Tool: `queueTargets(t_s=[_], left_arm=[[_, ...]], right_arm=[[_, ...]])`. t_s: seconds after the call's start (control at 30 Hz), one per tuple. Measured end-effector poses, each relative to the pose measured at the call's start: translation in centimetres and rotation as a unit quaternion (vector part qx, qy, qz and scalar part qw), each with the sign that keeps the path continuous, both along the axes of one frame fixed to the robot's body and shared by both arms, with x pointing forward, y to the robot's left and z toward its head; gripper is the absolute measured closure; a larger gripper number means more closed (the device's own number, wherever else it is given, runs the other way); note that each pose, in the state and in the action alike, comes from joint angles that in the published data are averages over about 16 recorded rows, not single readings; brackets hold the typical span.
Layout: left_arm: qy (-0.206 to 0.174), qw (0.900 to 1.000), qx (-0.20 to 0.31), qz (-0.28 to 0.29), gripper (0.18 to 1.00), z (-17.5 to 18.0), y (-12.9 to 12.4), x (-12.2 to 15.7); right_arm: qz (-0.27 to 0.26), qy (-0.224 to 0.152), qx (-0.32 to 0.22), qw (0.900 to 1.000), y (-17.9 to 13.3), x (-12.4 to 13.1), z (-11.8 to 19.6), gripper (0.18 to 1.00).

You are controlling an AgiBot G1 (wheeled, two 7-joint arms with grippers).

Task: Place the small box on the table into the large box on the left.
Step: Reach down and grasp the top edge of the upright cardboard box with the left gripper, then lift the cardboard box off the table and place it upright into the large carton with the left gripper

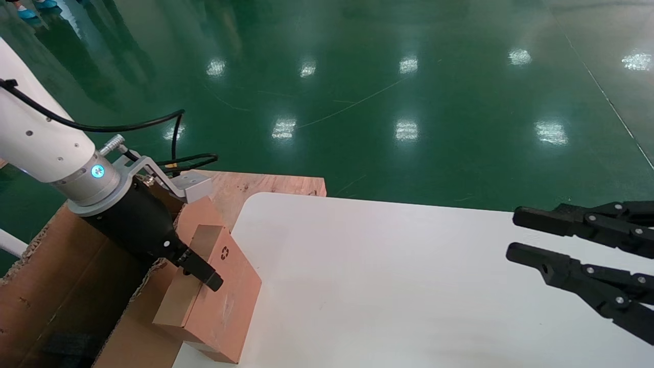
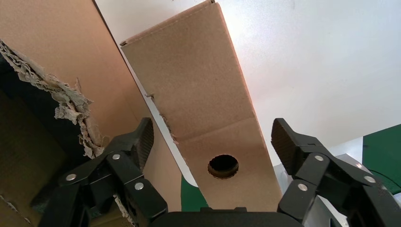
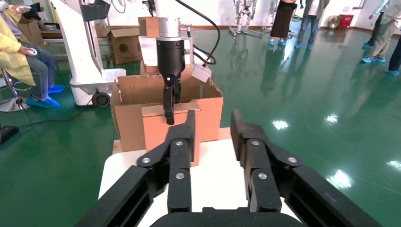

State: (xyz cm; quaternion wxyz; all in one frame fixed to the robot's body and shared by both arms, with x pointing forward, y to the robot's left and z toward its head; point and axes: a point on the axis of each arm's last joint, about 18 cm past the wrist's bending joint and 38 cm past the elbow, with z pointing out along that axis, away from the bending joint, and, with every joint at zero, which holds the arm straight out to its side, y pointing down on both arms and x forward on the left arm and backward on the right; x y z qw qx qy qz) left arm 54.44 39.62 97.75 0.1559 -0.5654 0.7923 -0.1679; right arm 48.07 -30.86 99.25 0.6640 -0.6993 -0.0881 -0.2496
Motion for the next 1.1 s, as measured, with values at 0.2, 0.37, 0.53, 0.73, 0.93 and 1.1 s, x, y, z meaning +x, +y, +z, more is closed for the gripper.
queueTargets(t_s=[0.2, 0.37, 0.53, 0.73, 0.93, 1.1], left_arm=[[0.0, 1.0, 0.0, 0.0, 0.297, 0.0, 0.0, 0.0], [0.0, 1.0, 0.0, 0.0, 0.376, 0.0, 0.0, 0.0], [-0.001, 1.0, -0.001, -0.001, 0.479, 0.0, 0.0, 0.0], [-0.013, 0.9999, 0.0, -0.007, 0.62, 0.7, -0.4, 0.1], [-0.055, 0.9982, 0.003, -0.023, 0.75, 3.2, -1.3, 0.7], [-0.117, 0.9924, 0.012, -0.037, 0.826, 7.2, -2.0, 1.4]], right_arm=[[0.0, 0.0, 0.0, 1.0, 0.0, 0.0, 0.0, 0.781], [0.0, 0.0, 0.0, 1.0, 0.0, 0.0, 0.0, 0.667], [0.0, 0.0, 0.0, 1.0, 0.0, 0.0, 0.0, 0.549], [0.0, 0.0, 0.0, 1.0, 0.0, 0.0, 0.0, 0.413], [0.0, 0.0, 0.0, 1.0, 0.0, 0.0, 0.0, 0.307], [0.0, 0.0, 0.0, 1.0, 0.0, 0.0, 0.0, 0.243]])
